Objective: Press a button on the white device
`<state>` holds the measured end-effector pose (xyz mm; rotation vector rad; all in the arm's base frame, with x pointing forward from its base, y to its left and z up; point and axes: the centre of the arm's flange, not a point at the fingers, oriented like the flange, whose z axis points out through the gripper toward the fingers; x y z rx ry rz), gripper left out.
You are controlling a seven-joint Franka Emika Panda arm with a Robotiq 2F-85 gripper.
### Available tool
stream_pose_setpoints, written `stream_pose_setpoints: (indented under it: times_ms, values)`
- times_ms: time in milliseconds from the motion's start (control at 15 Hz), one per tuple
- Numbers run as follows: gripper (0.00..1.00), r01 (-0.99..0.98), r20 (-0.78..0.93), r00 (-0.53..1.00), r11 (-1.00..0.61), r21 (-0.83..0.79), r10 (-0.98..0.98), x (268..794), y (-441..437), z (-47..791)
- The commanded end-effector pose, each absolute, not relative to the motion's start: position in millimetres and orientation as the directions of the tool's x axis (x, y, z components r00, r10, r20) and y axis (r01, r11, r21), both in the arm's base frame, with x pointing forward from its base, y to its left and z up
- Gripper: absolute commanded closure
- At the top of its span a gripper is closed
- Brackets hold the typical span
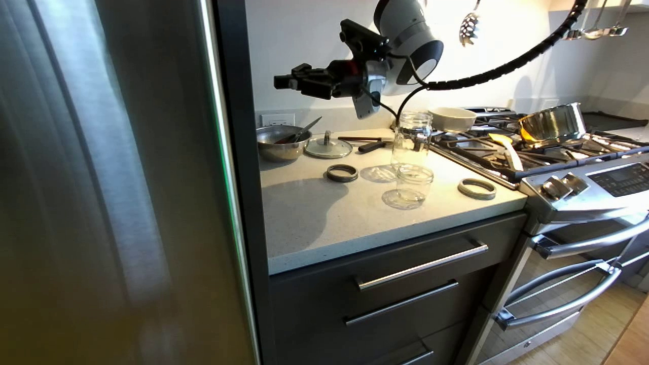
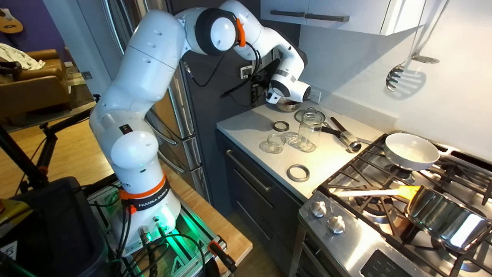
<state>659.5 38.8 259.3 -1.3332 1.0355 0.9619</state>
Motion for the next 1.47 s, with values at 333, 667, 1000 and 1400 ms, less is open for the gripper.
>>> stream_pose_setpoints:
  times_ms: [333, 667, 1000, 1400]
  values:
    - [1.00, -0.954, -0.952, 0.301, -0.005, -0.301, -0.060, 683.8, 53.0, 247.1]
    - [1.00, -0.952, -0.950, 0.307, -0.013, -0.307, -0.059, 688.9, 60.3, 239.5]
    - [1.00, -0.937, -0.935, 0.349, -0.007, -0.349, -0.061, 694.8, 62.0, 238.4]
    - [1.00, -0.922, -0.920, 0.386, -0.004, -0.387, -0.062, 699.8, 67.3, 239.3]
